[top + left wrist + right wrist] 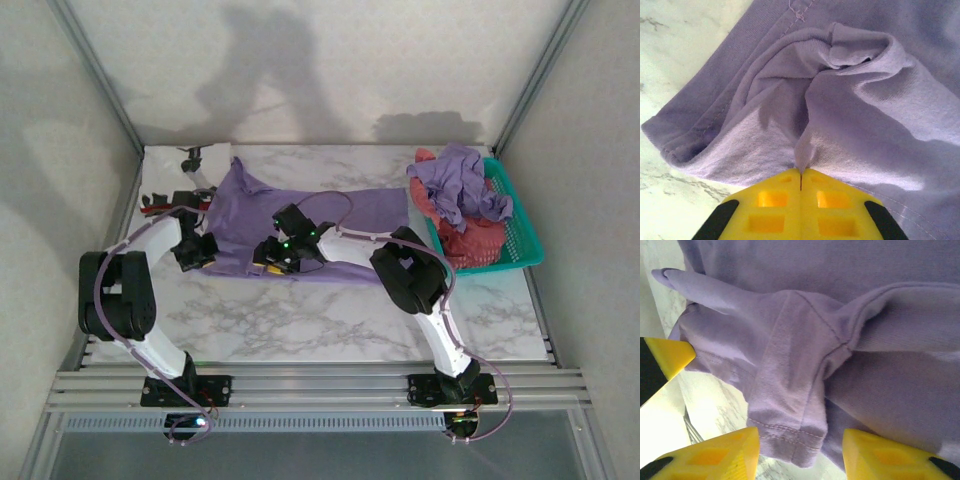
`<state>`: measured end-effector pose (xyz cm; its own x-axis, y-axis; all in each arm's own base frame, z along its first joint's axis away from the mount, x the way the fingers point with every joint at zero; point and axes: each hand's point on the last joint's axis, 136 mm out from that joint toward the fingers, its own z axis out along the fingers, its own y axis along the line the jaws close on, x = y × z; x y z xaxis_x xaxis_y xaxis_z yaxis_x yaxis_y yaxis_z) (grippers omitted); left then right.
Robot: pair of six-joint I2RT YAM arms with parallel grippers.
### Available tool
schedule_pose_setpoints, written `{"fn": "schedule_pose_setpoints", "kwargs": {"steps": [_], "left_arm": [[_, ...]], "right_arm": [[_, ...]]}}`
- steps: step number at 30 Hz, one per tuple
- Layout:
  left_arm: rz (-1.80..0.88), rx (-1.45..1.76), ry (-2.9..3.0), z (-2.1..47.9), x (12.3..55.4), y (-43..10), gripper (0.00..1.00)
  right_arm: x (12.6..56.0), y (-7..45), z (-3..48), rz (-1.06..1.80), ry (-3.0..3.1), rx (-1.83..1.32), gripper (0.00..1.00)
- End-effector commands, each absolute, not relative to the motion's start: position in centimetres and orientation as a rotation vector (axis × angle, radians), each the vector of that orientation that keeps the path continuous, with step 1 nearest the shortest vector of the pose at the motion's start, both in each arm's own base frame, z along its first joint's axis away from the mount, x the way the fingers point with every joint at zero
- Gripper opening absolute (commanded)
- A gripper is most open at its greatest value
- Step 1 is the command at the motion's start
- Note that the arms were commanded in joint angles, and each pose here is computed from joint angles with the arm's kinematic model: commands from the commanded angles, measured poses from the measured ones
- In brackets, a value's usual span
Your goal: Fold and stack the t-shirts
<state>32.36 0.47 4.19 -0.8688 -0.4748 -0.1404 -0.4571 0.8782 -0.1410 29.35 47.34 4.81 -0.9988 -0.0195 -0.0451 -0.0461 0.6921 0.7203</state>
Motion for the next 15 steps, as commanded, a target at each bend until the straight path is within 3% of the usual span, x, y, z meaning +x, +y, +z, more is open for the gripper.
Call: {"fn": "schedule_pose_setpoints", "kwargs": {"steps": [1, 7, 15], "left_arm": [[-0.158, -0.725, 2.867, 5.3, 32.2, 0.8, 0.03], [-0.163, -0.726, 2.854, 5.7, 32.2, 0.9, 0.03], [-0.163, -0.722, 2.850, 6.1, 32.2, 1.0, 0.03]], "right_arm": [[28.8, 49.0, 5.1, 1.261, 2.861, -0.101, 0.45], [28.8, 49.2, 4.6, 1.231, 2.881, -0.105, 0.38], [28.9, 47.9, 4.1, 1.103, 2.907, -0.069, 0.50]]}}
